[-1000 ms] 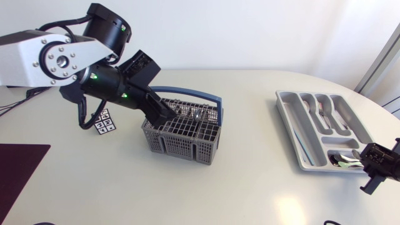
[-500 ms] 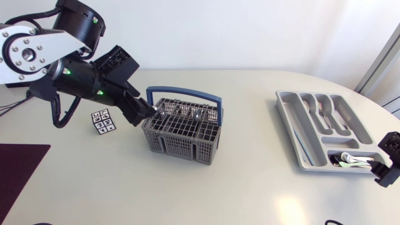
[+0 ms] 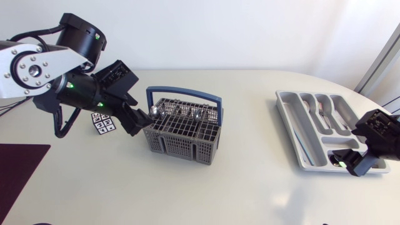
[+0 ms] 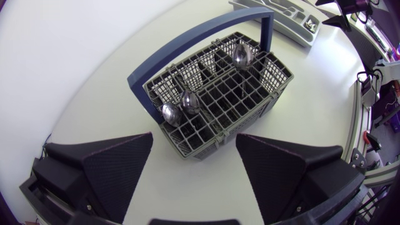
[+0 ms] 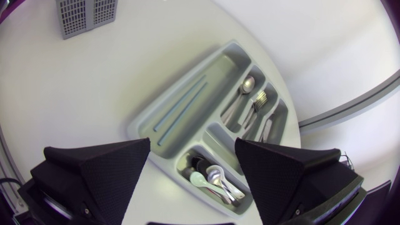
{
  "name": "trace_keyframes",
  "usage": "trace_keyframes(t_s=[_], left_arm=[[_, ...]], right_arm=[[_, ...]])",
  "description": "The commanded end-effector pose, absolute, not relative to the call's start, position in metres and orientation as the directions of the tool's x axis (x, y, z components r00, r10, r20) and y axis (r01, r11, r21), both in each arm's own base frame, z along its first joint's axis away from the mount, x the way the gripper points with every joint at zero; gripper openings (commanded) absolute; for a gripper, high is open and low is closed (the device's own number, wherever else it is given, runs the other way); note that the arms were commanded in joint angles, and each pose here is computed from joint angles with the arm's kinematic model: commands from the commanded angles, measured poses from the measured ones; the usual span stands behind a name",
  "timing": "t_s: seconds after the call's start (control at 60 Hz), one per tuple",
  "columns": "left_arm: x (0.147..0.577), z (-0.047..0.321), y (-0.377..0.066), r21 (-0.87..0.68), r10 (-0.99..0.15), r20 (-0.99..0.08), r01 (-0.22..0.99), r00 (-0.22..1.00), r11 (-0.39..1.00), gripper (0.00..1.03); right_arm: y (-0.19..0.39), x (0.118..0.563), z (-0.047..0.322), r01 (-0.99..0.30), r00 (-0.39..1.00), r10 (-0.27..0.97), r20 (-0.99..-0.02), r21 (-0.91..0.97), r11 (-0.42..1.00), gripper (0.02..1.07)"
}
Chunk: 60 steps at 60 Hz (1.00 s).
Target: Transfer all utensils from the basket to the drawer tray.
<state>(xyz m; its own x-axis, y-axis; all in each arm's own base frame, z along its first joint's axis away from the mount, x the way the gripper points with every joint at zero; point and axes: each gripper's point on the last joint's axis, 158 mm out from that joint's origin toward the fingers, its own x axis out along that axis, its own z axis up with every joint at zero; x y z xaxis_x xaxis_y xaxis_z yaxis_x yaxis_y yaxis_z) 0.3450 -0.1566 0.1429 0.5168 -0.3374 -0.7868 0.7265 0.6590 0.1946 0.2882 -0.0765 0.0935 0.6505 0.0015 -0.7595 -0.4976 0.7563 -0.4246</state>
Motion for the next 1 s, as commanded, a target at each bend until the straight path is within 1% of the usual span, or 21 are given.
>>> trace_keyframes(t_s=[0.0, 0.1, 0.167, 0.283, 0.383, 0.45, 0.55, 0.6, 0.667, 0.783, 0.867, 0.9, 0.983], left_arm=[[0.342, 0.136, -0.154, 0.196, -0.332, -0.790, 0.725, 0.515, 0.660, 0.92], [0.339, 0.132, -0.164, 0.189, -0.352, -0.782, 0.734, 0.514, 0.652, 0.92], [0.338, 0.132, -0.180, 0.193, -0.382, -0.765, 0.750, 0.519, 0.633, 0.92], [0.343, 0.131, -0.183, 0.193, -0.389, -0.750, 0.739, 0.536, 0.645, 0.92], [0.350, 0.127, -0.169, 0.190, -0.367, -0.754, 0.714, 0.546, 0.673, 0.92], [0.353, 0.126, -0.159, 0.190, -0.351, -0.755, 0.697, 0.553, 0.692, 0.92], [0.363, 0.124, -0.129, 0.196, -0.306, -0.757, 0.647, 0.577, 0.737, 0.92], [0.366, 0.122, -0.112, 0.191, -0.288, -0.759, 0.623, 0.584, 0.758, 0.92], [0.374, 0.114, -0.093, 0.200, -0.261, -0.754, 0.589, 0.603, 0.783, 0.92], [0.382, 0.086, -0.080, 0.188, -0.233, -0.787, 0.581, 0.571, 0.792, 0.92], [0.388, 0.073, -0.082, 0.176, -0.232, -0.800, 0.587, 0.554, 0.790, 0.92], [0.389, 0.061, -0.087, 0.163, -0.237, -0.815, 0.602, 0.528, 0.782, 0.92], [0.387, 0.045, -0.103, 0.142, -0.251, -0.838, 0.637, 0.485, 0.758, 0.92]], right_arm=[[-0.045, 0.291, 0.108, -0.488, 0.655, 0.052, -0.753, -0.370, 0.790, 1.00], [-0.008, 0.296, 0.116, -0.495, 0.656, 0.087, -0.750, -0.340, 0.800, 1.00], [0.029, 0.296, 0.120, -0.520, 0.638, 0.168, -0.751, -0.259, 0.814, 1.00], [0.075, 0.296, 0.126, -0.550, 0.607, 0.267, -0.748, -0.154, 0.821, 0.99], [0.109, 0.295, 0.136, -0.578, 0.587, 0.341, -0.734, -0.086, 0.812, 0.98], [0.132, 0.296, 0.142, -0.598, 0.563, 0.395, -0.726, -0.028, 0.801, 0.95], [0.163, 0.297, 0.144, -0.631, 0.509, 0.458, -0.729, 0.046, 0.774, 0.94], [0.175, 0.300, 0.143, -0.642, 0.502, 0.473, -0.723, 0.055, 0.765, 0.93], [0.185, 0.304, 0.133, -0.654, 0.482, 0.475, -0.737, 0.058, 0.754, 0.88], [0.194, 0.314, 0.111, -0.659, 0.459, 0.461, -0.760, 0.057, 0.750, 0.88], [0.200, 0.322, 0.099, -0.658, 0.445, 0.454, -0.772, 0.062, 0.750, 0.88], [0.201, 0.326, 0.093, -0.653, 0.445, 0.445, -0.777, 0.059, 0.755, 0.88], [0.205, 0.334, 0.085, -0.648, 0.443, 0.442, -0.780, 0.062, 0.759, 0.88]])
